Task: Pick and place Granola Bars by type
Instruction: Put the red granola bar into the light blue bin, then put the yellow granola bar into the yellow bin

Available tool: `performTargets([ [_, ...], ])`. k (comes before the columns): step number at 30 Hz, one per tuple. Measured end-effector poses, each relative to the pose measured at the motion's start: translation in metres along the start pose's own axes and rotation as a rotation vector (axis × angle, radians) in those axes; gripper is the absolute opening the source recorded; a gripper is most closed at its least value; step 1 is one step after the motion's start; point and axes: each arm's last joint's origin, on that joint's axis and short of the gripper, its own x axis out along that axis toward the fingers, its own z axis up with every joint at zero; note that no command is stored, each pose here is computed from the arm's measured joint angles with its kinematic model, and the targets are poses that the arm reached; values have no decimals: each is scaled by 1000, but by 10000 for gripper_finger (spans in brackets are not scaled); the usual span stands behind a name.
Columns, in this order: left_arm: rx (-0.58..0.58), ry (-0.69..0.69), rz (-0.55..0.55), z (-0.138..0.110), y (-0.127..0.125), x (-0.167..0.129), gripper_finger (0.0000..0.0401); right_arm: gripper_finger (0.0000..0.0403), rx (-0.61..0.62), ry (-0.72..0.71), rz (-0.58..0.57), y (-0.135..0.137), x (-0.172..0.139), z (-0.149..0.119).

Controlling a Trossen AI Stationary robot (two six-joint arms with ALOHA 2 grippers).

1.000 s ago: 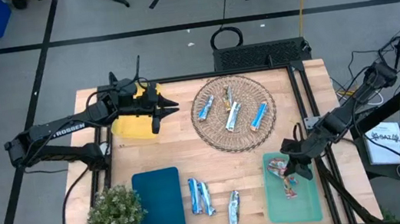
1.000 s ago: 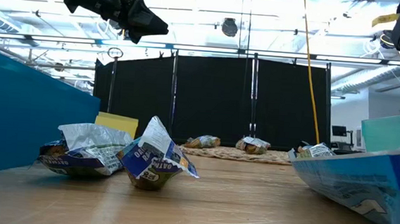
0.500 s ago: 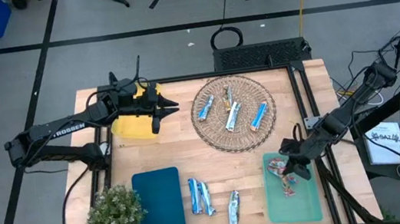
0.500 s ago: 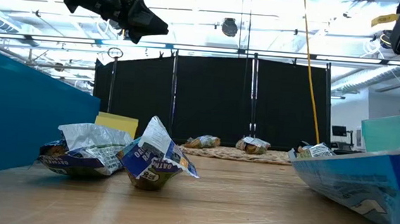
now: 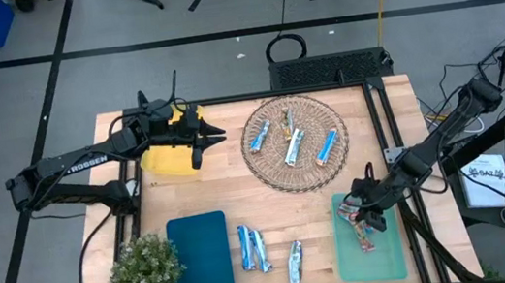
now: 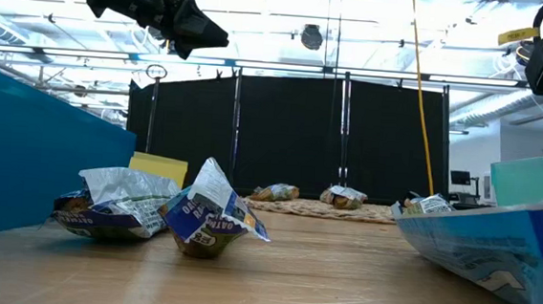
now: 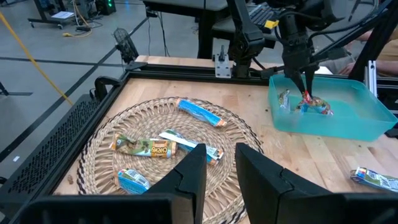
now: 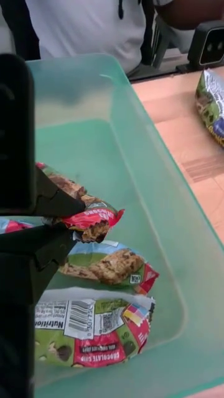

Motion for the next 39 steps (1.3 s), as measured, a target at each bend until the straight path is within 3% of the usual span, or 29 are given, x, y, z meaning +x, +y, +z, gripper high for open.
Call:
performTargets([
  [11,0,0,0,0,0,0,93,16,0,3,-5,0,1,0],
  [28,0,0,0,0,0,0,93,119,-14,-15,19,2,1,1],
  [33,0,0,0,0,0,0,93,152,-135,-126,120,14,0,9],
  [39,17,-31,3,3,0,0,93,159,-433,-356,271,31,-15,23],
])
